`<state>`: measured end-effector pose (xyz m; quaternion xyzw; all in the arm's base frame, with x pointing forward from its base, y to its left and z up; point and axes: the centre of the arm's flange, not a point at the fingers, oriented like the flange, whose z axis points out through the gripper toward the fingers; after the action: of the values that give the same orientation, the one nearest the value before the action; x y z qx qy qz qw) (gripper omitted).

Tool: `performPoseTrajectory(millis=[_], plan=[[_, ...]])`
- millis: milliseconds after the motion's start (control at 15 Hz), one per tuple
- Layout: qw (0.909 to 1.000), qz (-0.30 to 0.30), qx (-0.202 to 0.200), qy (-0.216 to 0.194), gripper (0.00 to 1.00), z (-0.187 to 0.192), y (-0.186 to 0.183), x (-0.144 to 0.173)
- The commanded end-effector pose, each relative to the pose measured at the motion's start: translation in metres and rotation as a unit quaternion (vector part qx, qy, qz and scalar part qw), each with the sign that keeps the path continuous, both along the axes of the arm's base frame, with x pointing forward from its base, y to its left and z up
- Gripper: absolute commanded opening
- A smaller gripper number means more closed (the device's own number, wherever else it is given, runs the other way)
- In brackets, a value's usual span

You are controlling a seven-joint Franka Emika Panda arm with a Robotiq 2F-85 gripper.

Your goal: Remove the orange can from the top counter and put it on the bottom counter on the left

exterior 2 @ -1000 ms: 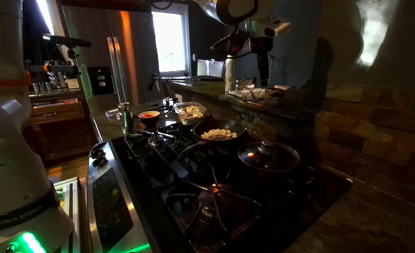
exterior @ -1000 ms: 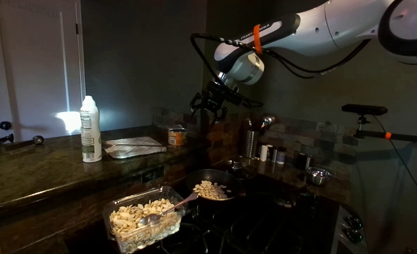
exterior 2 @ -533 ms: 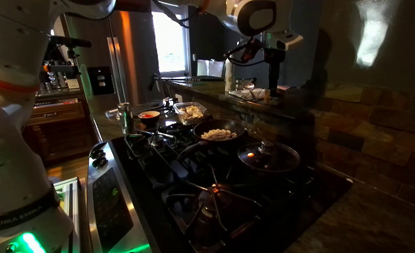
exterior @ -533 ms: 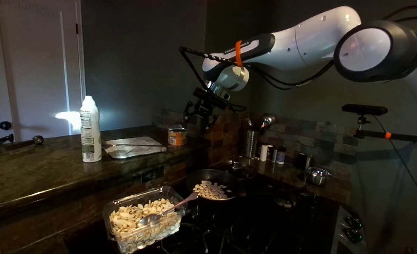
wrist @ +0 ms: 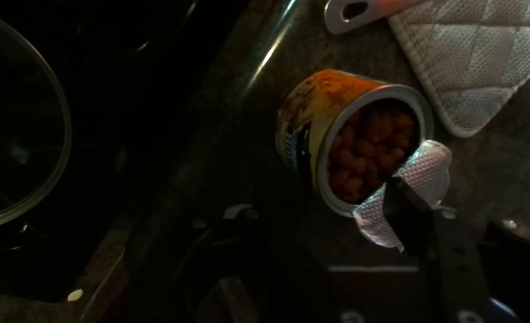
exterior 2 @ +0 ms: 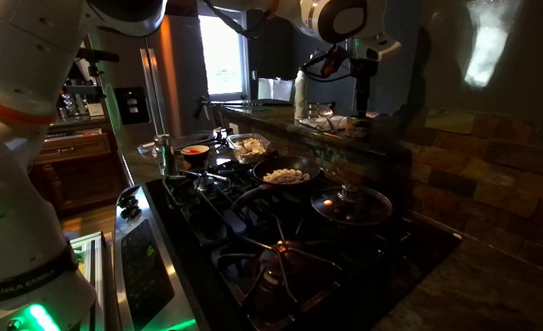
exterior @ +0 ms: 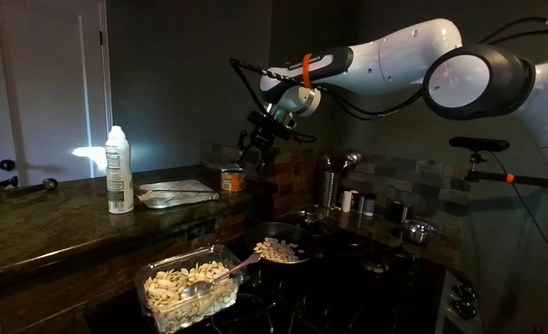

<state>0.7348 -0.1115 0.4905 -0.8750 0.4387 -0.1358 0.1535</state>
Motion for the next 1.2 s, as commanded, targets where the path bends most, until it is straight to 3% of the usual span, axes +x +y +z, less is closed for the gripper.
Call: performPoseTrajectory(millis=[0, 200, 533, 600, 667, 1133], plan=[[1.0, 0.006, 0.003, 0.001, 0.55, 0.003, 0.003, 0.012], [0.9999, 0.016, 0.006, 0.0, 0.39, 0.0, 0.006, 0.019], [0.9995, 0.028, 0.011, 0.011, 0.52, -0.011, 0.01, 0.024], [0.9994, 0.029, 0.011, 0.013, 0.61, -0.012, 0.011, 0.024], [0.9994, 0.028, 0.01, 0.015, 0.56, -0.013, 0.011, 0.023], [0.9991, 0.031, 0.023, 0.017, 0.56, -0.02, 0.007, 0.021]])
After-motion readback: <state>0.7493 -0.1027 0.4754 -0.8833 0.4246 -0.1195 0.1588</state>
